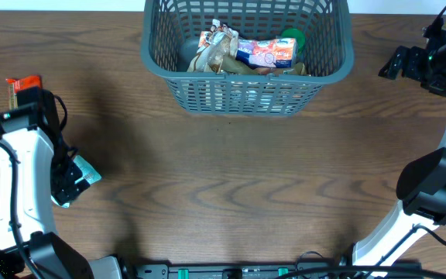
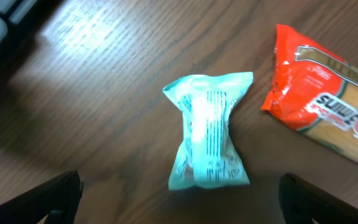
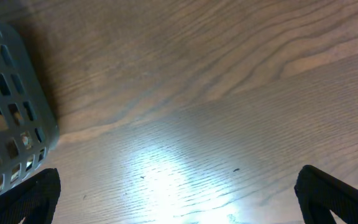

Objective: Pack container
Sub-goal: 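Move the left gripper to the mint-green pouch and grasp it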

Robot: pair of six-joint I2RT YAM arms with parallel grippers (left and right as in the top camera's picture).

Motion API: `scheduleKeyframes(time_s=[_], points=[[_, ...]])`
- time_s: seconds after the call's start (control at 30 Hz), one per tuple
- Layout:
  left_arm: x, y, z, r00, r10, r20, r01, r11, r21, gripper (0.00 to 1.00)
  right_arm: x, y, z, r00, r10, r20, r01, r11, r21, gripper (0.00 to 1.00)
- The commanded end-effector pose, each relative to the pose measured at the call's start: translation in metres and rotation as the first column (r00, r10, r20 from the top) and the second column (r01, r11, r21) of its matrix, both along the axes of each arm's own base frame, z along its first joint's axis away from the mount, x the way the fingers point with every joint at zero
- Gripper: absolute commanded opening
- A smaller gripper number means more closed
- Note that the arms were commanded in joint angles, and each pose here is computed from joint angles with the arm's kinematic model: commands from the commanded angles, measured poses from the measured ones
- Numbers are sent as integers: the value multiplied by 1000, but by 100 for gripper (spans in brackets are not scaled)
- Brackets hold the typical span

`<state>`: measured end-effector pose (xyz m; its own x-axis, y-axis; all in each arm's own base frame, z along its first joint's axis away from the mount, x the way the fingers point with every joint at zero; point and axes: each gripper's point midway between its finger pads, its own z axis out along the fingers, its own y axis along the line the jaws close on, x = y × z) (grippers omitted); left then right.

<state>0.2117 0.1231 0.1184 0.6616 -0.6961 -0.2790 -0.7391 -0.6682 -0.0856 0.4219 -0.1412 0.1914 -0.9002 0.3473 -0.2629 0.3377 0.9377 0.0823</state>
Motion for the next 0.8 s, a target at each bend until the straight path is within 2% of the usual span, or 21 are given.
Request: scheduleKeyframes(time_s=[0.0, 0.17, 0.4, 0.77], points=[[-12, -1, -20, 999, 31, -33, -32, 999, -16, 99, 1, 5, -1, 1000, 26, -4, -26, 1000, 2, 99], [-16, 0, -44, 999, 33, -29, -33, 999, -15, 99, 1, 5, -1, 1000, 26, -4, -26, 1000, 2, 99], [1, 9, -69, 997, -73, 14, 73, 997, 6, 100, 1, 6, -1, 1000, 27, -4, -27, 1000, 2, 99], [5, 21, -111, 995, -83, -48, 80, 995, -53, 100, 1, 6, -1, 1000, 27, -4, -27, 1000, 2, 99]])
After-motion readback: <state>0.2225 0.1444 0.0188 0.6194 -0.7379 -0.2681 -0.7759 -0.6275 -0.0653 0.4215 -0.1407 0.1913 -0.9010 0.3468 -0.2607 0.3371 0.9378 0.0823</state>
